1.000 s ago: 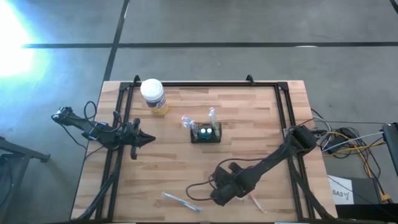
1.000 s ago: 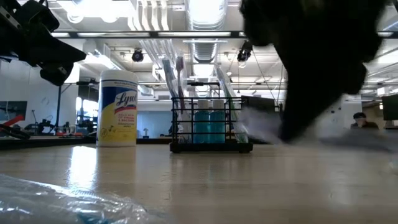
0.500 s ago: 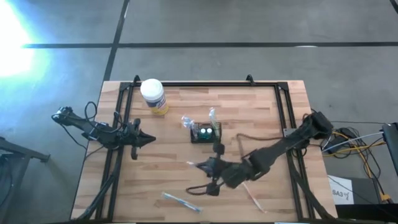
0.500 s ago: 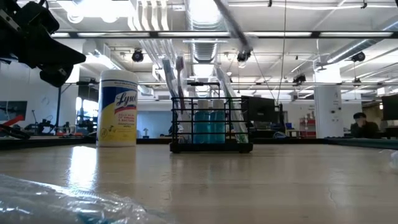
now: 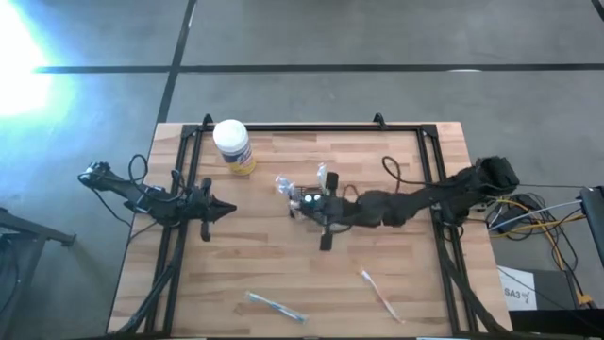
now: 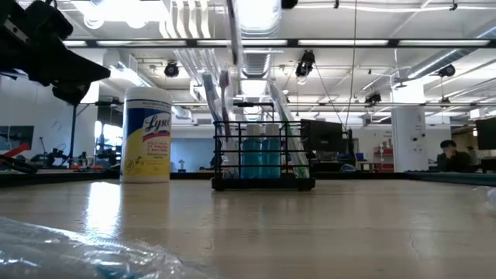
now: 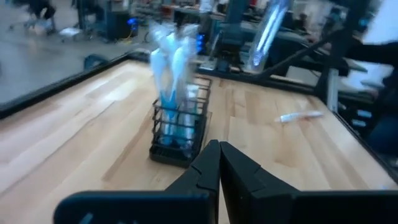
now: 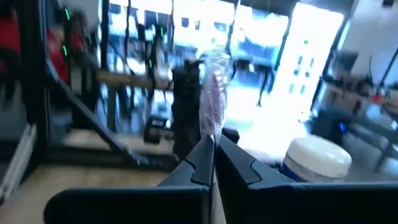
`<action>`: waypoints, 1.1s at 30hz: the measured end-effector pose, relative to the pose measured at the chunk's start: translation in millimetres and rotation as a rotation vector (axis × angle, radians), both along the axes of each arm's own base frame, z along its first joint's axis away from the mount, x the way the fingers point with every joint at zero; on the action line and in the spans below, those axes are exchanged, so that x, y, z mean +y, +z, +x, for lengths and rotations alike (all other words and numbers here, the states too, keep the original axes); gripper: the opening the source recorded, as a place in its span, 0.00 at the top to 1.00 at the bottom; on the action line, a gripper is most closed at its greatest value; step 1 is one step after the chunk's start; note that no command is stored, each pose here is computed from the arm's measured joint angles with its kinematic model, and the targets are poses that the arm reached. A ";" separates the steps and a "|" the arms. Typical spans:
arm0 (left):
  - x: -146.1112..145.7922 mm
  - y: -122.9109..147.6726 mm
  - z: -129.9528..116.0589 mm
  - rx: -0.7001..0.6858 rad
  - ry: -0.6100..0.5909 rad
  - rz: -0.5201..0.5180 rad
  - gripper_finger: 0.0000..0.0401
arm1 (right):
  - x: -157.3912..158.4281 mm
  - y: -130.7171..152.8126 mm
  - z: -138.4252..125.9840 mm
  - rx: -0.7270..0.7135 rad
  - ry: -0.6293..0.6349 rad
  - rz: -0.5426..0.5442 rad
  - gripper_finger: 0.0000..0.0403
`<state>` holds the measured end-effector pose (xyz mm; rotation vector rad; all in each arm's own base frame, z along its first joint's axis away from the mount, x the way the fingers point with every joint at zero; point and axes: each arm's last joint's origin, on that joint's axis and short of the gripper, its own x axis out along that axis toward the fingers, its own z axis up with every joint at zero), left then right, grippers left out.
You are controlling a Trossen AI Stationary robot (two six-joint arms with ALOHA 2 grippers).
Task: Pick & Place toothbrushing station
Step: Put the purple toothbrush into the black mesh organizer
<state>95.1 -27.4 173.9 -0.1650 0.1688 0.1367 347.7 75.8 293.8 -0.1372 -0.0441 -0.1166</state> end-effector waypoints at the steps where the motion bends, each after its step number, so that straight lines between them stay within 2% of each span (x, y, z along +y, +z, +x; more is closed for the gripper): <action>1: -0.7 0.7 0.1 -0.001 -0.027 0.024 0.98 | -6.4 -7.6 -0.4 -0.045 0.005 0.009 0.98; 5: -4.3 4.5 -0.2 -0.002 -0.184 0.143 0.99 | -25.1 -34.1 -3.6 -0.143 0.003 0.008 0.98; 9: -6.2 13.1 -0.4 -0.058 -0.251 0.164 0.99 | -33.6 -49.0 -3.0 -0.162 -0.007 0.003 0.98; 15: -6.8 25.9 -0.4 -0.160 -0.262 0.148 0.99 | -41.1 -66.1 4.1 -0.157 -0.042 -0.020 0.98; 19: -6.9 29.8 -0.2 -0.199 -0.257 0.109 0.99 | -42.6 -74.4 11.1 -0.139 -0.119 -0.021 0.98; 33: -5.9 30.2 0.0 -0.203 -0.219 0.077 0.97 | -43.3 -104.0 30.4 -0.110 -0.204 -0.003 0.98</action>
